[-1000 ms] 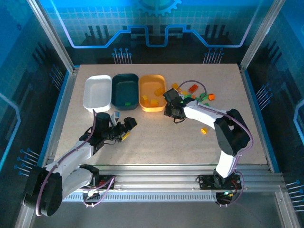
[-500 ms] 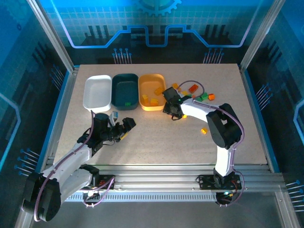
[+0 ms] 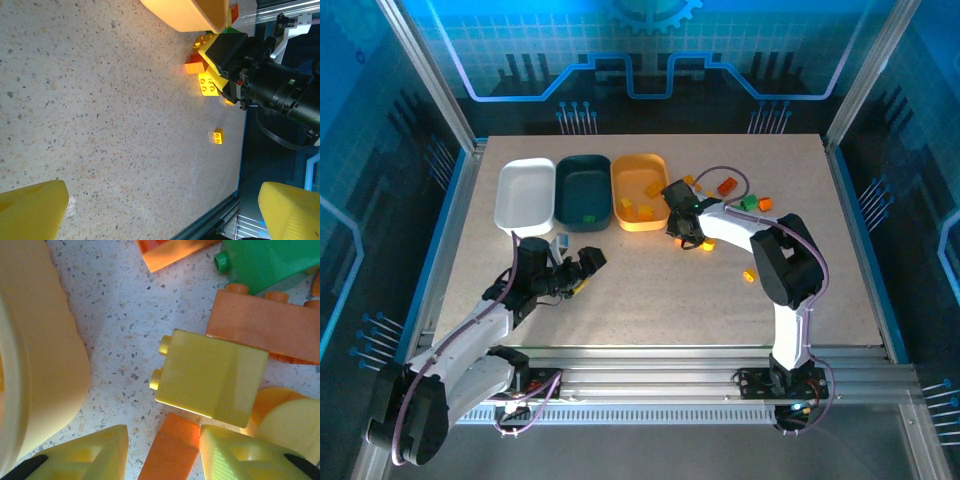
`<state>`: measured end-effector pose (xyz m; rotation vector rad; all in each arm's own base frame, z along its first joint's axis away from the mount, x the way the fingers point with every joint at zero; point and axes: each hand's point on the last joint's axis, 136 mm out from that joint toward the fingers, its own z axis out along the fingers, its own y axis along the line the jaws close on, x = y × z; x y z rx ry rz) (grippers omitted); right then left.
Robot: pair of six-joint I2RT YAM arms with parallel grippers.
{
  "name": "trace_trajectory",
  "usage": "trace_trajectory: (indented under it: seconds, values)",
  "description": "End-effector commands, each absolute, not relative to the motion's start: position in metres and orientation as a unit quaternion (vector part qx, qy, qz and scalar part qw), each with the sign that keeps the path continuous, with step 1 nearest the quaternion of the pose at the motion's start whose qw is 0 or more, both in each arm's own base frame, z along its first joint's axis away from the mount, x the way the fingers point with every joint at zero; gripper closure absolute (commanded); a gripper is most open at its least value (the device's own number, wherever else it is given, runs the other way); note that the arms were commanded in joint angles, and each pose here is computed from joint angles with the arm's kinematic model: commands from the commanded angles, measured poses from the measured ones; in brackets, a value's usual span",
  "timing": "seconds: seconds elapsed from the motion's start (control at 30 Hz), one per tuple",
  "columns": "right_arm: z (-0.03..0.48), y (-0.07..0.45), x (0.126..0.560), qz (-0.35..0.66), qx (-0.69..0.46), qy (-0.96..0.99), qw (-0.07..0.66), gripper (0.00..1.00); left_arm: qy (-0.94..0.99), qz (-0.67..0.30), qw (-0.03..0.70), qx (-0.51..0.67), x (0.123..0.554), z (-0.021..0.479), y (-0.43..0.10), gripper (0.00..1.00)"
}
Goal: Sort the legos into containers by color
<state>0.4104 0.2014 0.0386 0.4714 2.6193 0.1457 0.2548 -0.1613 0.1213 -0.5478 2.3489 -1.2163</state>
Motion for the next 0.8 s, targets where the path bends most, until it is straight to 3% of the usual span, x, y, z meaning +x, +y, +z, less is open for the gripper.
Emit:
trace_trajectory:
  seconds: [0.0, 0.37, 0.53, 0.67, 0.77]
  values:
    - [0.029, 0.196, 0.401, 0.037, 0.166, 0.96, 0.222, 0.61, 0.847, -0.438, 0.235, -0.187, 0.259, 0.134, -0.162, 0.01]
    - [0.044, 0.193, 0.388, 0.027, 0.141, 0.961, 0.236, 0.69, 0.849, -0.431, 0.247, -0.179, 0.257, 0.142, -0.159, 0.01]
    - [0.082, 0.206, 0.381, 0.044, 0.111, 0.954, 0.276, 0.7, 0.853, -0.384, 0.285, -0.211, 0.261, 0.151, -0.131, 0.01]
    - [0.121, 0.25, 0.379, 0.085, 0.059, 0.945, 0.312, 0.7, 0.833, -0.342, 0.299, -0.314, 0.269, 0.15, -0.076, 0.01]
    - [0.141, 0.324, 0.382, 0.162, -0.031, 0.931, 0.325, 0.7, 0.799, -0.341, 0.292, -0.4, 0.271, 0.142, -0.04, 0.01]
